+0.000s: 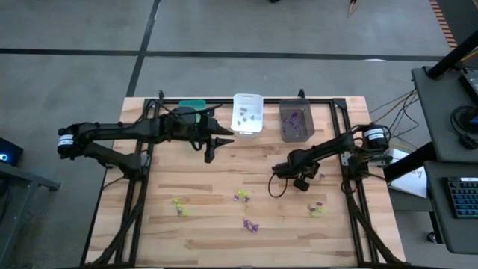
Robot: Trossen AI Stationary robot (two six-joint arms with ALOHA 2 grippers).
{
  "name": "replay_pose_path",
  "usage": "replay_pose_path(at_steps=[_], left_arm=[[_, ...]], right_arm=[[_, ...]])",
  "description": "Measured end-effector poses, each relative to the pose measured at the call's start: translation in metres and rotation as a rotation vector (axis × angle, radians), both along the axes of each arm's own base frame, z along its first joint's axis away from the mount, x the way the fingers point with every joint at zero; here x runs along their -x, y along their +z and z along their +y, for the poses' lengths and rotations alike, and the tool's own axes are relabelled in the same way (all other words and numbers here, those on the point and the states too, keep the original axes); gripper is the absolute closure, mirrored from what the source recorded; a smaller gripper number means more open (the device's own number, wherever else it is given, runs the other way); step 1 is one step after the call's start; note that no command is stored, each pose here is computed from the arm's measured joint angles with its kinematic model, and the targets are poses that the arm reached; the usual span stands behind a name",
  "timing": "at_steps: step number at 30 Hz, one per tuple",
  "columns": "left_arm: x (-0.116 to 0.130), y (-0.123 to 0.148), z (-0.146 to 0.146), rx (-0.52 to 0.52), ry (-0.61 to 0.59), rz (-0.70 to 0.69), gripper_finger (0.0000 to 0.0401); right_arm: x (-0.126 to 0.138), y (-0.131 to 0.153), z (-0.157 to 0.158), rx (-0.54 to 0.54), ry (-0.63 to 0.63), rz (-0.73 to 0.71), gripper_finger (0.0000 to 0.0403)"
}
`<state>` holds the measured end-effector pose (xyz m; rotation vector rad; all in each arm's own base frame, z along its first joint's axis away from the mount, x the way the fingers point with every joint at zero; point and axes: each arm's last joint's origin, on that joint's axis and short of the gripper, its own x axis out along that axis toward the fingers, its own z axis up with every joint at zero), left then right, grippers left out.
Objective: Sort Halloween decoration
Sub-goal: Put the green spider toy into the blue bin
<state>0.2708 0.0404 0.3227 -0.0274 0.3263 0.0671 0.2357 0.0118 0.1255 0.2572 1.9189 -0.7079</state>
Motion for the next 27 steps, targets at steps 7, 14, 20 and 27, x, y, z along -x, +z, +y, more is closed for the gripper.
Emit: replay_pose_path(at_steps=[7, 14, 20, 27], left_arm=[[-0.001, 0.000, -0.006, 0.014, -0.018, -0.001, 0.0299], [-0.002, 0.000, -0.018, 0.015, -0.061, -0.003, 0.0299], [-0.003, 0.000, -0.023, 0.021, -0.076, -0.004, 0.0299], [-0.003, 0.001, -0.023, 0.020, -0.077, -0.010, 0.0299]], right_arm=[[-0.006, 0.034, 0.000, 0.025, 0.006, -0.122, 0.0394], [0.003, 0.048, -0.003, 0.026, -0.068, -0.162, 0.0394], [0.016, 0.025, -0.006, 0.027, -0.091, -0.041, 0.0394], [0.022, -0.002, -0.005, 0.028, -0.081, 0.025, 0.0394]])
